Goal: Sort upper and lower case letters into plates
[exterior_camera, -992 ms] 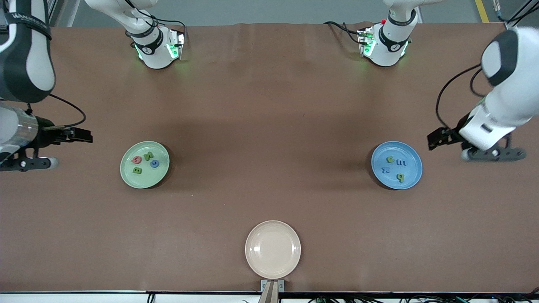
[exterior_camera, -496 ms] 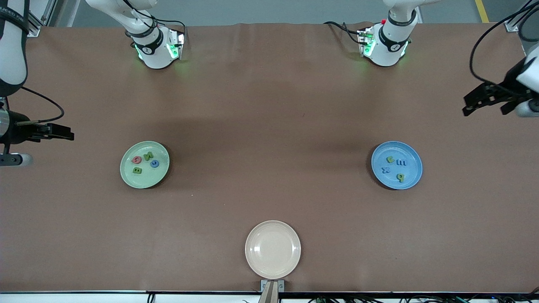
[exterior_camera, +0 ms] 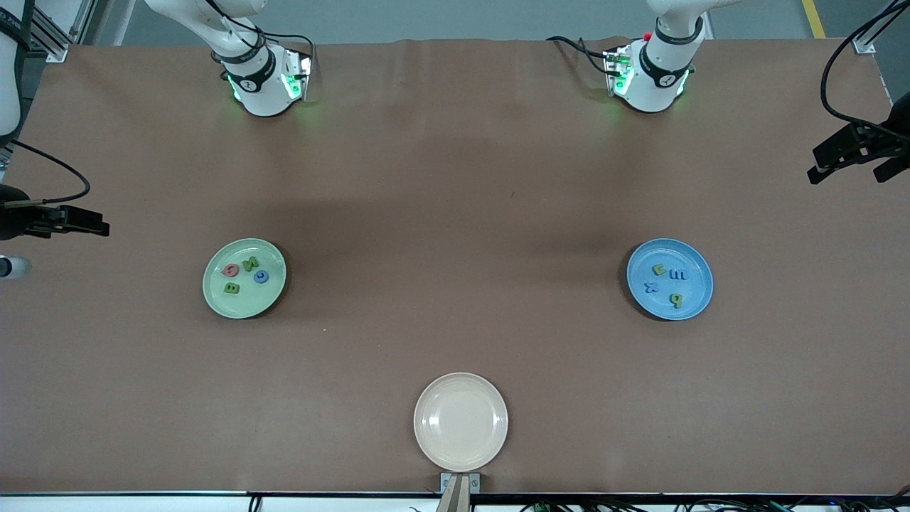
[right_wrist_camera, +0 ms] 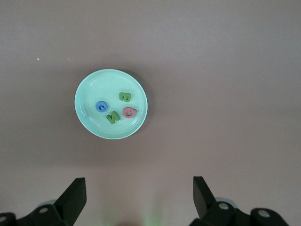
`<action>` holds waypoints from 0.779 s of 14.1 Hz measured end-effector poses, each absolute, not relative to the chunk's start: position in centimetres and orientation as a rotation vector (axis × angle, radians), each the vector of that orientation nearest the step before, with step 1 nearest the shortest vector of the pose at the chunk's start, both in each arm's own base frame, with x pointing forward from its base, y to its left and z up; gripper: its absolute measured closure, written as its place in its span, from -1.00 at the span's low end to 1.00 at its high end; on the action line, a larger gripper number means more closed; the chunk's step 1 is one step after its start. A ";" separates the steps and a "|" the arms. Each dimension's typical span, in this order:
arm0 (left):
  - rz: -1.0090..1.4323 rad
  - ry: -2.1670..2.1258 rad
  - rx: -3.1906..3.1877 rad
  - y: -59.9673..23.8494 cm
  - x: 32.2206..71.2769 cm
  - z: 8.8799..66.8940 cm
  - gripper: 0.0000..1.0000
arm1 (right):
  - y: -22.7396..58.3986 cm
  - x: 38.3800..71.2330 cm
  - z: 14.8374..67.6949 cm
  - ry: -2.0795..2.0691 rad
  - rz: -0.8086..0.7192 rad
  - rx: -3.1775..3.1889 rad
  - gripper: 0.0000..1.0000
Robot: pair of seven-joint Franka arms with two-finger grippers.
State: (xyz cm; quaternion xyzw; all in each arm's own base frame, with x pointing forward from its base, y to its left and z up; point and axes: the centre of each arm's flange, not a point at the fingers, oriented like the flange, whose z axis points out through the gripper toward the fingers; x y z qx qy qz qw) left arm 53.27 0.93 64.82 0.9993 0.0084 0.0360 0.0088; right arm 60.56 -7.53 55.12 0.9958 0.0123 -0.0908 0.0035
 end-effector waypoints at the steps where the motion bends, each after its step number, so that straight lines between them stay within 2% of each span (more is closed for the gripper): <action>1: 0.123 0.022 3.122 0.8 53.3 65.1 -1.00 | -7.5 60.6 55.4 0.038 -0.274 3.121 -1.00; 11: 0.159 0.003 3.111 0.3 54.2 66.9 -1.00 | -6.8 60.8 56.4 0.054 -0.253 3.123 -1.00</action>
